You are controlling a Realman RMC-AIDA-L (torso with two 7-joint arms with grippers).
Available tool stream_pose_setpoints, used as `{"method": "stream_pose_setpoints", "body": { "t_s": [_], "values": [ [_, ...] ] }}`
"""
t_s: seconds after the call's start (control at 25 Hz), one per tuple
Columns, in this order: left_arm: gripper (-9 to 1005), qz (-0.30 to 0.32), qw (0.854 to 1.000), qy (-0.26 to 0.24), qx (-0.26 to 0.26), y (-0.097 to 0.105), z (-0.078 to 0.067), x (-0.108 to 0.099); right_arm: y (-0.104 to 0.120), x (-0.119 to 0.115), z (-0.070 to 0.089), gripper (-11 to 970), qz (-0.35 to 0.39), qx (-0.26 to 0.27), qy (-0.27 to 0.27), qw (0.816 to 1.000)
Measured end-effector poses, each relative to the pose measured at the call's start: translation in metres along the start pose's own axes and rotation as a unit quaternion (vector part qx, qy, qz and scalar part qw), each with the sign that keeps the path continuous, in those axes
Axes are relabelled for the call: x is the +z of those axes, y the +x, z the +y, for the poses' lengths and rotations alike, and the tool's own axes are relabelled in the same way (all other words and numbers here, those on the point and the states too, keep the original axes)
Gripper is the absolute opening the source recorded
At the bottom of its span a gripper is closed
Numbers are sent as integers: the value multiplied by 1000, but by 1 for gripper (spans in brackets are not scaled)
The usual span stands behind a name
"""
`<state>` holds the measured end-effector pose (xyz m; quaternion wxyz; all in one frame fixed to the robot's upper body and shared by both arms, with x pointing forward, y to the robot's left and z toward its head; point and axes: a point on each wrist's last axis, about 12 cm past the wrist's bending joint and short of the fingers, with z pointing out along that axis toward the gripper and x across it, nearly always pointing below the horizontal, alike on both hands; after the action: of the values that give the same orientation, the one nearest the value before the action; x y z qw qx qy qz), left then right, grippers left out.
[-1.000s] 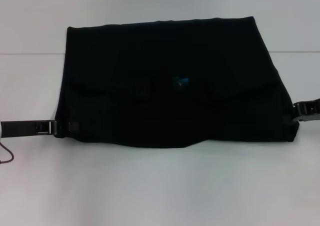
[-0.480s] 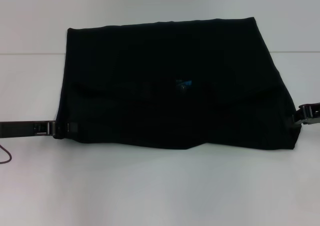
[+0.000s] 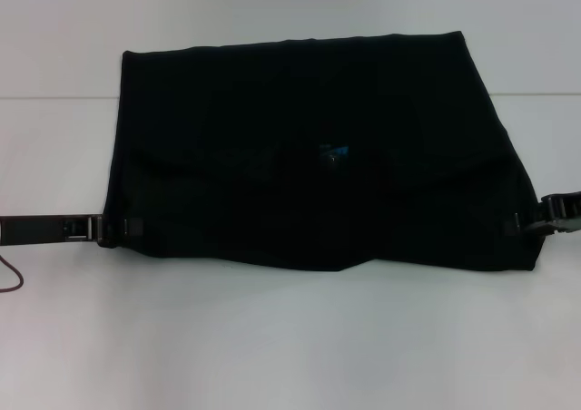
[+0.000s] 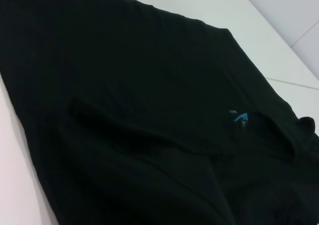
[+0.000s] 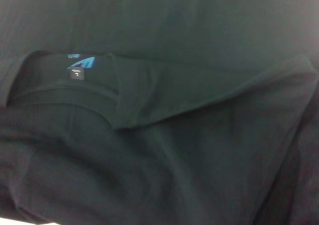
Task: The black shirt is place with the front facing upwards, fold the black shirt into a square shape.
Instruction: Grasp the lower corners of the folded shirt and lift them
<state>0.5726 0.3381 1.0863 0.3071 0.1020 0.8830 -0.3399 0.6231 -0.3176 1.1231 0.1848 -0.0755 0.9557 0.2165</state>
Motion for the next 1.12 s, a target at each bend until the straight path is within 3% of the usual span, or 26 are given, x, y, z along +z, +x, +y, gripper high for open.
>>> {"method": "stream_pose_setpoints", "body": {
  "t_s": [0.16, 0.28, 0.64, 1.12],
  "values": [
    [69, 0, 1000, 1, 1, 0, -1, 1, 4, 7, -1, 419, 2, 7, 0, 1000],
    [69, -1, 1000, 1, 1, -1, -1, 2, 5, 13, 2, 677, 6, 6, -3, 1000],
    [68, -1, 1000, 1, 2, -2, -1, 2, 5, 26, 14, 699, 11, -7, -3, 1000],
    [68, -9, 1000, 2, -2, -2, 0, -1, 5, 28, 15, 686, 8, -8, -5, 1000]
  ]
}}
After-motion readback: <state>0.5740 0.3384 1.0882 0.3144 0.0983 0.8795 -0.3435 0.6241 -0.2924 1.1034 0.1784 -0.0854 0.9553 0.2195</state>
